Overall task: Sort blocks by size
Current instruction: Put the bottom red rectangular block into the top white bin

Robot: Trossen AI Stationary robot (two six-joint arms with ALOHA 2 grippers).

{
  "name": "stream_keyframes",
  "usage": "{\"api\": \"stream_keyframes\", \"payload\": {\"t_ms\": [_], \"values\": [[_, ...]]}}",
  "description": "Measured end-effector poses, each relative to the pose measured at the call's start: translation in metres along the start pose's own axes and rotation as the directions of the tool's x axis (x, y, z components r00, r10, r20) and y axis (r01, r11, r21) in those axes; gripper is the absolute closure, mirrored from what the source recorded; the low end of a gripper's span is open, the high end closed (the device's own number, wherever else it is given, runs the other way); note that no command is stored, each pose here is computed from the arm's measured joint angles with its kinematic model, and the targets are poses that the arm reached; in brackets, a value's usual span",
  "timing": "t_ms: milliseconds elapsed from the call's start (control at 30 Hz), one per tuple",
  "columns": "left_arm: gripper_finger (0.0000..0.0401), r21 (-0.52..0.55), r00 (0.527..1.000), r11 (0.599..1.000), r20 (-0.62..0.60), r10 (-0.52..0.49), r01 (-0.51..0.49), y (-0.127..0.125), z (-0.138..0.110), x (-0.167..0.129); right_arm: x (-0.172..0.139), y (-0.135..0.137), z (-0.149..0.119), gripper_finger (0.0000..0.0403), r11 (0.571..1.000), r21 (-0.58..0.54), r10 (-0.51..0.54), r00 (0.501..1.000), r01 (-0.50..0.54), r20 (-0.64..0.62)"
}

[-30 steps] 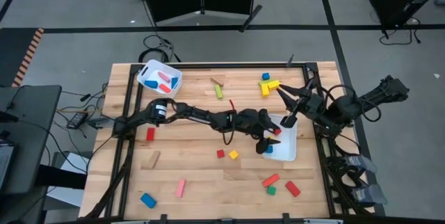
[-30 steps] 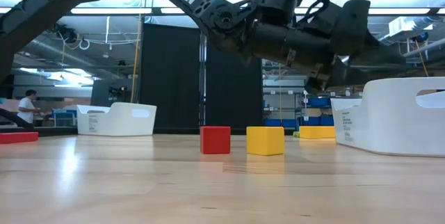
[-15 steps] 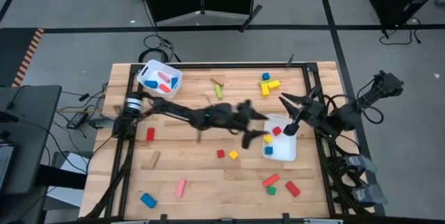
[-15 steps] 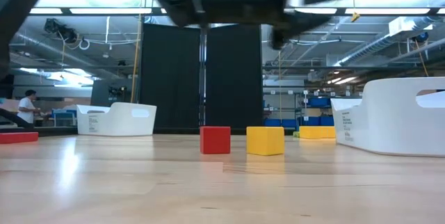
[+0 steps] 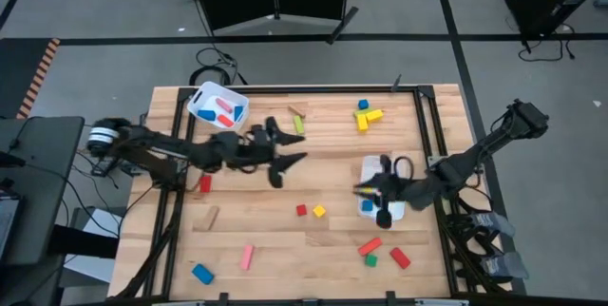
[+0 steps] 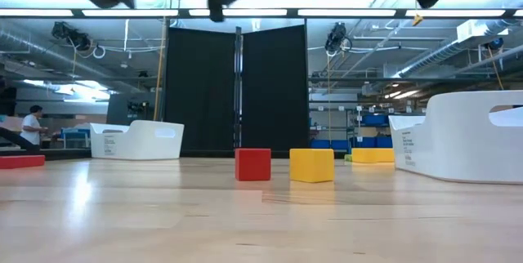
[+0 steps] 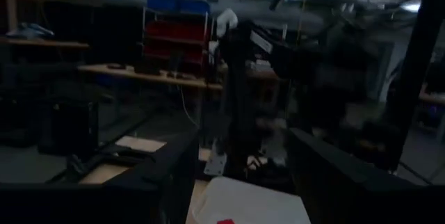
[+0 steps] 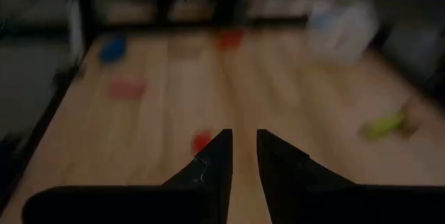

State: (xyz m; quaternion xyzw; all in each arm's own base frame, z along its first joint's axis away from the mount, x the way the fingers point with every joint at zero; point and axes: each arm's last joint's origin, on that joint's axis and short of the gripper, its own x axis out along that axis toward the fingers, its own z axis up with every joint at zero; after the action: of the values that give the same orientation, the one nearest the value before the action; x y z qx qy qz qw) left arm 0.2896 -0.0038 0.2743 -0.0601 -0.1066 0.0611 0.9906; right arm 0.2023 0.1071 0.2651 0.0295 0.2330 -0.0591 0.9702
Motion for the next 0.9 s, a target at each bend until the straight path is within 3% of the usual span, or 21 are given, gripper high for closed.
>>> {"api": "stream_keyframes", "payload": {"t_ms": [167,433,600,900], "values": [[0.0178,-0.015,0.999,1.000,0.047,0.009,-0.008,0.003,0.013,-0.025,0.001,0.032,0.012,0.0337,1.000,0.020,0.025,0.937,-0.019,-0.348],[0.0178,-0.045,0.999,0.999,0.030,0.021,-0.020,0.005,0.016,-0.036,-0.007,0.093,0.012,0.0327,0.973,0.153,-0.031,0.759,0.171,-0.650],[0.0178,-0.051,1.000,0.999,0.023,0.000,0.001,0.004,0.016,-0.036,-0.021,0.130,-0.010,0.0270,0.934,0.202,-0.060,0.684,0.296,-0.727],[0.0178,-0.096,0.996,0.991,0.018,-0.087,0.088,0.002,0.017,-0.037,-0.019,0.162,-0.057,0.0139,0.841,0.223,-0.145,0.603,0.492,-0.784]]}}
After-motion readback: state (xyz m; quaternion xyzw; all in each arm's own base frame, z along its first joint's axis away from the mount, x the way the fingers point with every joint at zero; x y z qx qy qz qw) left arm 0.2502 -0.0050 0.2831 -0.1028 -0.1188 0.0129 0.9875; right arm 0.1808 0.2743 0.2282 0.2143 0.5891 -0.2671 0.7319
